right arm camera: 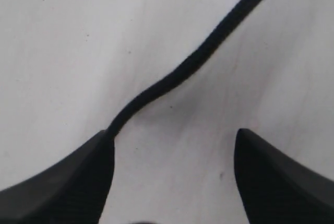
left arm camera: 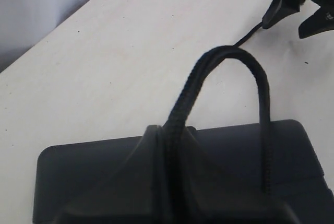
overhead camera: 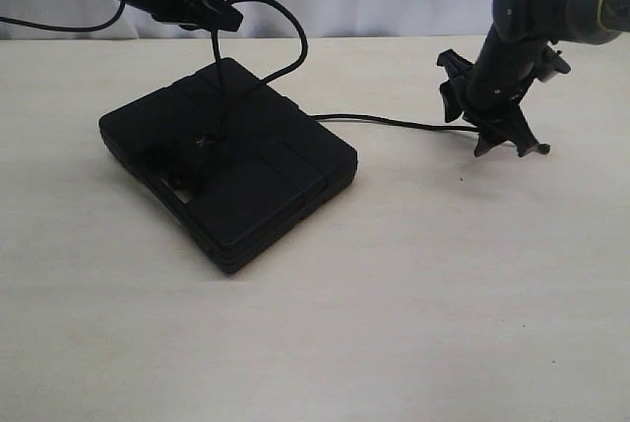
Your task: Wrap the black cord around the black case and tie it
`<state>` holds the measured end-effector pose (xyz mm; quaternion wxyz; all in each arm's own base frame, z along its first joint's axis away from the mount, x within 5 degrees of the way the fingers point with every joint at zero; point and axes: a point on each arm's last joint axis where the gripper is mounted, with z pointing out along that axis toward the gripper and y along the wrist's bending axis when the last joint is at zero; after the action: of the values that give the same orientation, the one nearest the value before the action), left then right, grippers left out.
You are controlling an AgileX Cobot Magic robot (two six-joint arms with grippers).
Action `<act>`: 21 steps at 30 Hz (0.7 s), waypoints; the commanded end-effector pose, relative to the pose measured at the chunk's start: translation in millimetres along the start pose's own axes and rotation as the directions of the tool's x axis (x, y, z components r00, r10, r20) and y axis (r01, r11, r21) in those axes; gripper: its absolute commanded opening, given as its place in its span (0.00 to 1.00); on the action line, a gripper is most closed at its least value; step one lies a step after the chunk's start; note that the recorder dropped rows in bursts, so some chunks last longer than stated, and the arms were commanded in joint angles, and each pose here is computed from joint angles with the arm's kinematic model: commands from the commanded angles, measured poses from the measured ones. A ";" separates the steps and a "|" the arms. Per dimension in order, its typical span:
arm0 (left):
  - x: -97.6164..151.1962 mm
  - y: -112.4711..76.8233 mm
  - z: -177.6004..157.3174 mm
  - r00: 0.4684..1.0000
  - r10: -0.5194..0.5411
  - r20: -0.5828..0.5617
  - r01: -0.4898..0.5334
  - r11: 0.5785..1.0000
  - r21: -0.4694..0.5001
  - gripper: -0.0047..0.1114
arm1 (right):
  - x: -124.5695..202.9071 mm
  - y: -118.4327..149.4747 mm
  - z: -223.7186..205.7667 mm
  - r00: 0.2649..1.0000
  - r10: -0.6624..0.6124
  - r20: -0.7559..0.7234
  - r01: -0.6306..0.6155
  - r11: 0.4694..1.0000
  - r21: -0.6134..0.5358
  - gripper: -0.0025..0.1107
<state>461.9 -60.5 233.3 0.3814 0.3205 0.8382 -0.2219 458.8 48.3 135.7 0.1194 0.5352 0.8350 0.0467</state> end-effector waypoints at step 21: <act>0.1 -1.2 -1.9 1.000 0.001 -0.004 -0.001 1.000 0.020 0.04 | -16.0 5.1 21.4 0.985 0.073 0.158 -0.060 0.995 -0.085 0.06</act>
<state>460.4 -61.5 233.1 0.3758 0.3247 0.8372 -0.2288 473.9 37.9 116.3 0.1978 0.5803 0.7888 0.0430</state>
